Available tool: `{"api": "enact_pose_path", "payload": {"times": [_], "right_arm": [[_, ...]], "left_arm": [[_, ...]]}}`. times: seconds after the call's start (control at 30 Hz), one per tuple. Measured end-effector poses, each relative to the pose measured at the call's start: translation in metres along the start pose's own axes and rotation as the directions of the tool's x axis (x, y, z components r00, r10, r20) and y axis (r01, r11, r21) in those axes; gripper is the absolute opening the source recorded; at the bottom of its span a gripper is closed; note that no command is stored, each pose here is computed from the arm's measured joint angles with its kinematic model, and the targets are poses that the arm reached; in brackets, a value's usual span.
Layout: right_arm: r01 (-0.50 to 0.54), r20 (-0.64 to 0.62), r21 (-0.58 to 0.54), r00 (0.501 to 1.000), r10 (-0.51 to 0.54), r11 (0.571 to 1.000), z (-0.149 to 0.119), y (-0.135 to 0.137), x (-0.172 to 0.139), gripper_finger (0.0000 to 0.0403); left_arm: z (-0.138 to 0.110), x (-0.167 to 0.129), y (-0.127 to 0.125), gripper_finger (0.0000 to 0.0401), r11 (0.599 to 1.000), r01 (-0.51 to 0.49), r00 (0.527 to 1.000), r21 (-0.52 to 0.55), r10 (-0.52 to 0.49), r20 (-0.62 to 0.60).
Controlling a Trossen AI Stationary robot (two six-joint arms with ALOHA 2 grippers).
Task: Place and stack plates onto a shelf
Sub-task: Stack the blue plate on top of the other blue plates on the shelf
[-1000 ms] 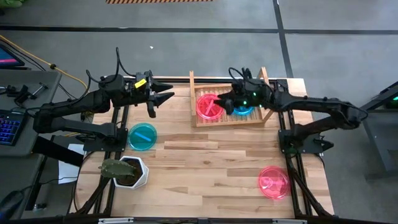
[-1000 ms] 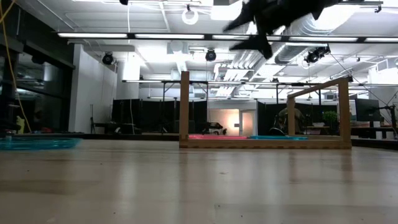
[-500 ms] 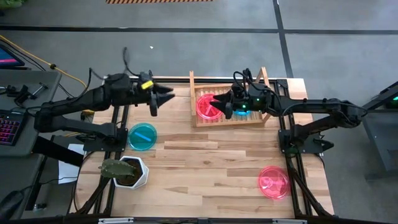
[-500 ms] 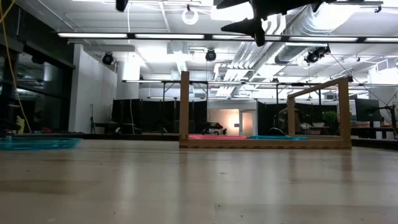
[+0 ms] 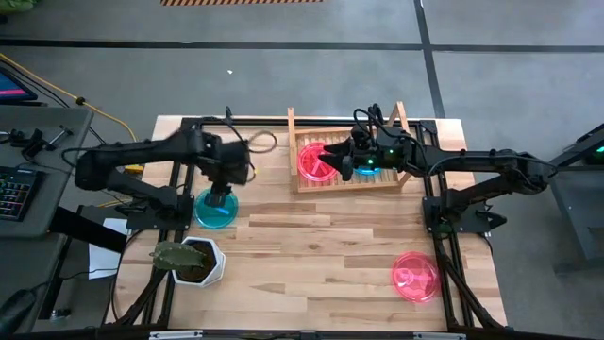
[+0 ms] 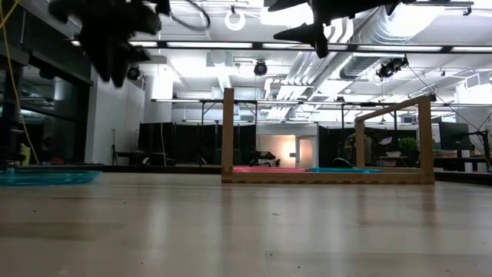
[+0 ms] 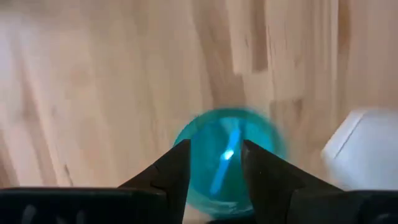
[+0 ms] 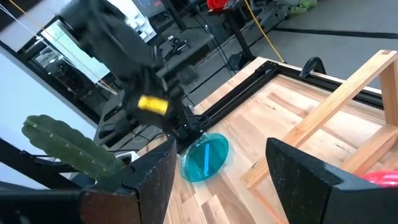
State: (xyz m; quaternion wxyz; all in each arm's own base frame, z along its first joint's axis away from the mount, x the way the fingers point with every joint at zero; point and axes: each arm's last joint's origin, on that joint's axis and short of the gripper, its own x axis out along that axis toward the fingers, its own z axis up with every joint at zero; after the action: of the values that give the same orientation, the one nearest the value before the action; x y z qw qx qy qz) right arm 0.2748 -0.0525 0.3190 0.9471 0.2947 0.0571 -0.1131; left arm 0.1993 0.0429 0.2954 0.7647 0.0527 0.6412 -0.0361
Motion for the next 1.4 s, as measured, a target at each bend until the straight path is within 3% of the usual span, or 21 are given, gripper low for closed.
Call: {"api": "enact_pose_path", "payload": {"times": [0.13, 0.3, 0.47, 0.73, 0.93, 1.17, 1.4], "right_arm": [[-0.009, -0.021, 0.0, 1.0, 0.009, 1.0, -0.001, 0.0, 0.0, 0.0234], [-0.005, -0.047, -0.007, 0.999, 0.004, 1.0, -0.004, -0.001, 0.0, 0.0234], [-0.003, -0.049, -0.009, 0.999, 0.003, 1.0, -0.004, -0.001, 0.0, 0.0234], [-0.003, -0.049, -0.01, 0.999, 0.003, 1.0, -0.004, -0.001, 0.0, 0.0234], [0.001, -0.055, -0.01, 0.999, -0.001, 1.0, -0.004, -0.002, 0.0, 0.0234], [0.006, -0.063, -0.01, 0.998, -0.007, 1.0, -0.005, -0.002, 0.0, 0.0234], [0.027, -0.094, -0.007, 0.995, -0.028, 1.0, -0.008, -0.004, 0.0, 0.0234]], "left_arm": [[0.002, 0.041, 0.005, 0.012, 0.98, 0.048, 0.996, 0.193, -0.032, -0.084], [-0.011, 0.085, 0.004, 0.0106, 0.949, 0.166, 0.977, 0.27, -0.12, -0.179], [-0.019, 0.112, 0.002, 0.0091, 0.93, 0.155, 0.98, 0.334, -0.104, -0.167], [-0.011, 0.122, 0.009, 0.0085, 0.921, -0.003, 0.998, 0.391, 0.026, -0.054], [-0.009, 0.123, 0.009, 0.0085, 0.864, 0.011, 0.999, 0.504, 0.014, -0.046], [-0.008, 0.139, 0.008, 0.0085, 0.793, 0.105, 0.993, 0.601, -0.052, -0.104], [-0.008, 0.151, 0.009, 0.0085, 0.783, 0.146, 0.984, 0.604, -0.053, -0.169]]}}
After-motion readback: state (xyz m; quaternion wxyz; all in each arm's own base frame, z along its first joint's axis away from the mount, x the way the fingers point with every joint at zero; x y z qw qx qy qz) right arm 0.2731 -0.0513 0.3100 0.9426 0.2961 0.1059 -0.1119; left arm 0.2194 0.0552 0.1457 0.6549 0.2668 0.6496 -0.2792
